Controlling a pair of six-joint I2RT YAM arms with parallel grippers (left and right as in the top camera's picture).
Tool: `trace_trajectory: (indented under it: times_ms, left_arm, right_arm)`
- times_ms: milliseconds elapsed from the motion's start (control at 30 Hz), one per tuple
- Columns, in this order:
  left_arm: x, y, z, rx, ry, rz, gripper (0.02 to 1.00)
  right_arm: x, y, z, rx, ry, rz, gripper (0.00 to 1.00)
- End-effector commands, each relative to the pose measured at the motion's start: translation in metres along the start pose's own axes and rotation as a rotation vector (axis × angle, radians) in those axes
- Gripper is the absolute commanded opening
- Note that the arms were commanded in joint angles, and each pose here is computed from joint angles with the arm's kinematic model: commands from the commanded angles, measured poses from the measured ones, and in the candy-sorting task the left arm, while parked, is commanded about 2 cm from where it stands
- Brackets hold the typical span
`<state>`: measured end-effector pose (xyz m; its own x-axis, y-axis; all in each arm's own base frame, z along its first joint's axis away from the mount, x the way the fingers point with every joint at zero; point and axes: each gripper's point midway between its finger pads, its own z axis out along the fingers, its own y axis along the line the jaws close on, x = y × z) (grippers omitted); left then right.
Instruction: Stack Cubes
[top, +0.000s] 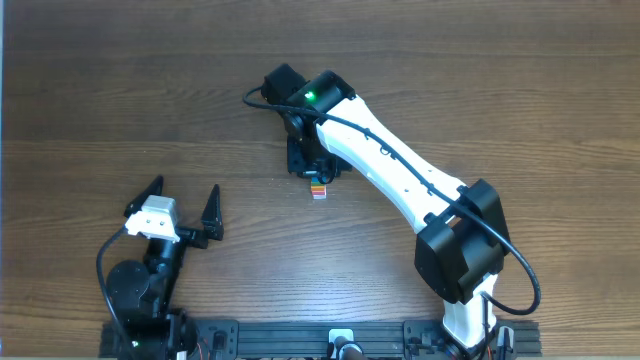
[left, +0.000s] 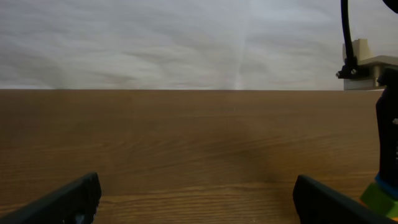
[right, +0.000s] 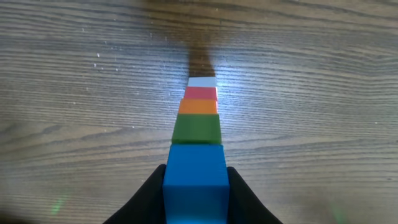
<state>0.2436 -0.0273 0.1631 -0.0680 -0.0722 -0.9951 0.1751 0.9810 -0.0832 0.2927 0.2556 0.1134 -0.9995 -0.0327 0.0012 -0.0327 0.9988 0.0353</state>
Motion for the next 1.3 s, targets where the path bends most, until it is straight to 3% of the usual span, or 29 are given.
trace_trajectory:
  times_ms: [33,867,1000,1200,1300]
  left_arm:
    - [0.001,0.001,0.0,0.0,-0.001,0.015,0.998]
    - [0.001,0.001,0.0,0.0,-0.001,0.014,0.998]
    - [0.001,0.001,0.0,0.0,-0.001,0.015,1.0]
    - [0.001,0.001,0.0,0.0,-0.001,0.014,0.998]
    - [0.001,0.001,0.0,0.0,-0.001,0.015,0.998]
  right_arm:
    - [0.006,0.002,-0.004,-0.014,-0.004,-0.005,0.22]
    - [0.004,0.004,-0.004,-0.02,-0.011,-0.006,0.314]
    - [0.004,0.003,-0.004,-0.019,-0.01,-0.006,0.446]
    - [0.0,0.0,-0.004,-0.012,-0.021,-0.001,0.906]
    - [-0.014,-0.004,-0.005,-0.014,-0.061,-0.028,0.993]
